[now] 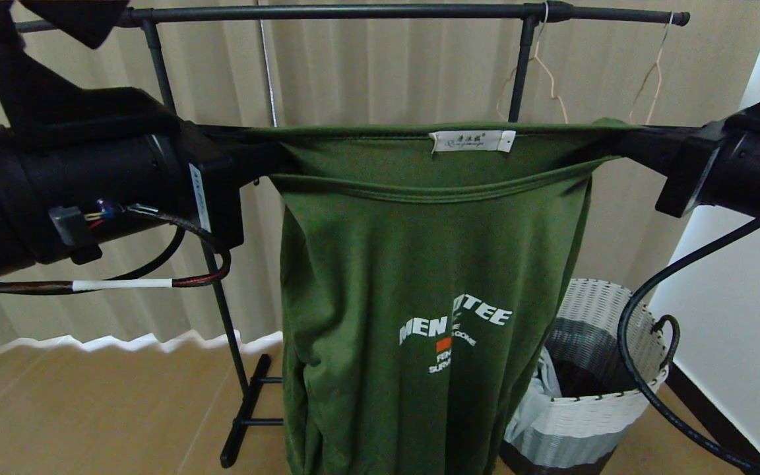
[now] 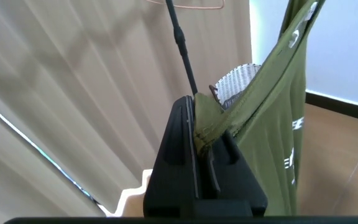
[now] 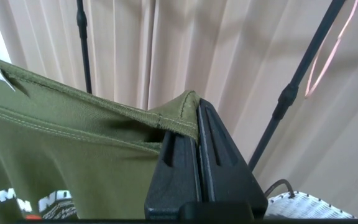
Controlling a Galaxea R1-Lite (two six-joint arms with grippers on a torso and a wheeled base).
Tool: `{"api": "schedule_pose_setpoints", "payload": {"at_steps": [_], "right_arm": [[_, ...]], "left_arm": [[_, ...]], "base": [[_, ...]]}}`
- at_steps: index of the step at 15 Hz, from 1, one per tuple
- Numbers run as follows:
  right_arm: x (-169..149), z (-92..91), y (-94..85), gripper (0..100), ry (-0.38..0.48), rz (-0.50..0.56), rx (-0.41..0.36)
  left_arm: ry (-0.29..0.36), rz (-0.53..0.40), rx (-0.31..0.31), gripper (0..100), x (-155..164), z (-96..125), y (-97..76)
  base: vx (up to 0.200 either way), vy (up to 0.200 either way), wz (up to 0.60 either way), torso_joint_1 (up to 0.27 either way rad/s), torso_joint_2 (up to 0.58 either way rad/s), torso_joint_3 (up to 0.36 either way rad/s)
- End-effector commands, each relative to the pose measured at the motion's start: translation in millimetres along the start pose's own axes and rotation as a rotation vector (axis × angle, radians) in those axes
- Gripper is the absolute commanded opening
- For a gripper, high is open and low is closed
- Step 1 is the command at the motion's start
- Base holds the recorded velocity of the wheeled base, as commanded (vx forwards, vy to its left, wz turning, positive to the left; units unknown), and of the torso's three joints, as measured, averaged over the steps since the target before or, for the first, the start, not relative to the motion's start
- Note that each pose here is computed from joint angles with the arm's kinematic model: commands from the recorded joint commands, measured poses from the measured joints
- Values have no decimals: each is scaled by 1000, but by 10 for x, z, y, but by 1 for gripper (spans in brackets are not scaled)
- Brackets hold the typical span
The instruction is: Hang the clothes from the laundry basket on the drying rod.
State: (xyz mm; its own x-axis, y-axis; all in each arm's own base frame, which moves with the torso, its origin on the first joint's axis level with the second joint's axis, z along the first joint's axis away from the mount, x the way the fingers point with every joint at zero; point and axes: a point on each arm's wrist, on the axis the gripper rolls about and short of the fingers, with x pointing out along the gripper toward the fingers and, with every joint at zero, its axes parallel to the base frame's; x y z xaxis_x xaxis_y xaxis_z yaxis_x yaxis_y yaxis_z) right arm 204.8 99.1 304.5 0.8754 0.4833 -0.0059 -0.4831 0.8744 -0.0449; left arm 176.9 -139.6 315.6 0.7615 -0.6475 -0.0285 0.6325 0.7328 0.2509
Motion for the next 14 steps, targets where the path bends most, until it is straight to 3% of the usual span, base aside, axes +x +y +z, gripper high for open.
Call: {"api": "schedule_pose_setpoints", "payload": {"at_steps": [1, 2, 3, 11, 14], "right_arm": [[-12, -7, 5, 0, 2, 2, -1], [-17, -16, 5, 0, 3, 2, -1], [-21, -13, 2, 100, 2, 0, -1], [-330, -61, 46, 100, -24, 21, -2], [-450, 7, 122, 100, -64, 117, 10]], "left_arm": [[7, -1, -1, 0, 28, -14, -2], [9, 0, -1, 0, 33, -18, 1], [10, 0, -1, 0, 38, -21, 0], [77, 100, -13, 0, 183, -161, 158], [34, 180, -10, 0, 321, -183, 245]], "base": [[0, 0, 0, 0, 0, 0], [0, 0, 0, 0, 0, 0], [0, 0, 0, 0, 0, 0], [0, 0, 0, 0, 0, 0], [0, 0, 0, 0, 0, 0]]}}
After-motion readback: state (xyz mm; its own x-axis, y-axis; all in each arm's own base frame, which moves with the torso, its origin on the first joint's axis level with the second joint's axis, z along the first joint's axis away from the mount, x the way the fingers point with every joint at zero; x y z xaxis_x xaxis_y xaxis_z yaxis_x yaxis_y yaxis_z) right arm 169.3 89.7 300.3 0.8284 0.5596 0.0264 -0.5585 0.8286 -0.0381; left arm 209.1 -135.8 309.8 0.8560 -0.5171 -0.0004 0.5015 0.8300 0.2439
